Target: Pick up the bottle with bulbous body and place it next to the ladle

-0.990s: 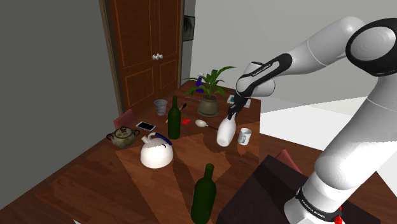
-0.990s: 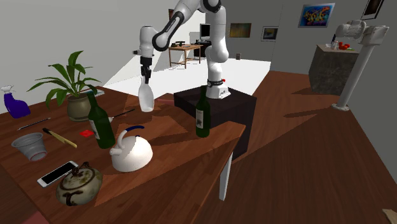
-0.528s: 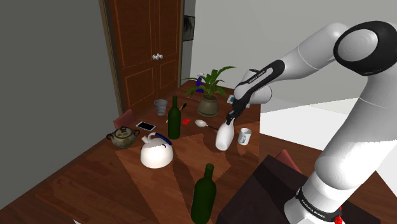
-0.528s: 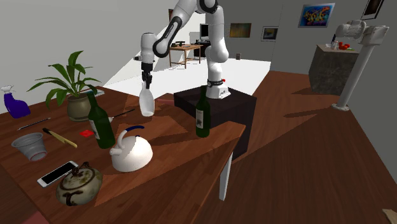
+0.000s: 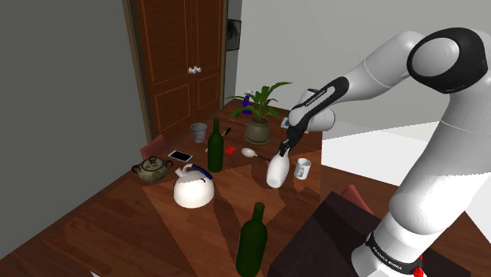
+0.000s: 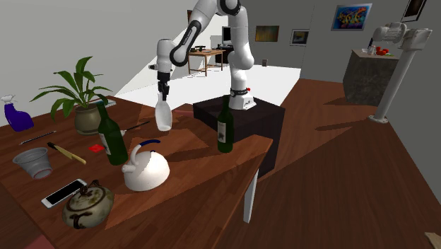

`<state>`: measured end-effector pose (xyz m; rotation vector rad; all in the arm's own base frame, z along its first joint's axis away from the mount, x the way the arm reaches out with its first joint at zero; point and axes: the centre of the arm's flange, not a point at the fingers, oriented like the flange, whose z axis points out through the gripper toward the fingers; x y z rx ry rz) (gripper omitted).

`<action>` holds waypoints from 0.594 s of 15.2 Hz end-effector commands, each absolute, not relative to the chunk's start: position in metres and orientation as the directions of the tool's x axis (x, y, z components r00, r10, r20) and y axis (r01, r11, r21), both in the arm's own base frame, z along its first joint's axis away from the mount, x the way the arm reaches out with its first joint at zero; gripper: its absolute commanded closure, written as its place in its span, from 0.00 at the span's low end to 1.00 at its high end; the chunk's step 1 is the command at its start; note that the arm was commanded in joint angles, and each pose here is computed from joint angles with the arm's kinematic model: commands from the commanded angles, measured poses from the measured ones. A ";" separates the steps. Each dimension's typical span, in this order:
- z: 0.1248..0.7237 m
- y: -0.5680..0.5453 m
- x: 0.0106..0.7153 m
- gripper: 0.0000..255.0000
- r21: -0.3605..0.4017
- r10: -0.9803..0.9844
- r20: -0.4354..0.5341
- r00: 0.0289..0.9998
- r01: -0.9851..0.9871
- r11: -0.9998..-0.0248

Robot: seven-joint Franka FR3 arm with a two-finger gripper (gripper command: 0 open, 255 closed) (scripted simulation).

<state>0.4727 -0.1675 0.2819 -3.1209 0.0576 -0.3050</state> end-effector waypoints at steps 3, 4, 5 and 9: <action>0.282 -0.168 0.473 0.00 -0.009 -0.037 0.194 0.980 -0.036 -0.999; 0.282 -0.168 0.473 0.00 -0.009 -0.037 0.194 0.980 -0.036 -0.999; 0.282 -0.168 0.473 0.00 -0.009 -0.037 0.194 0.980 -0.036 -0.999; 0.308 -0.168 0.468 0.00 -0.009 -0.037 0.194 0.980 -0.036 -0.999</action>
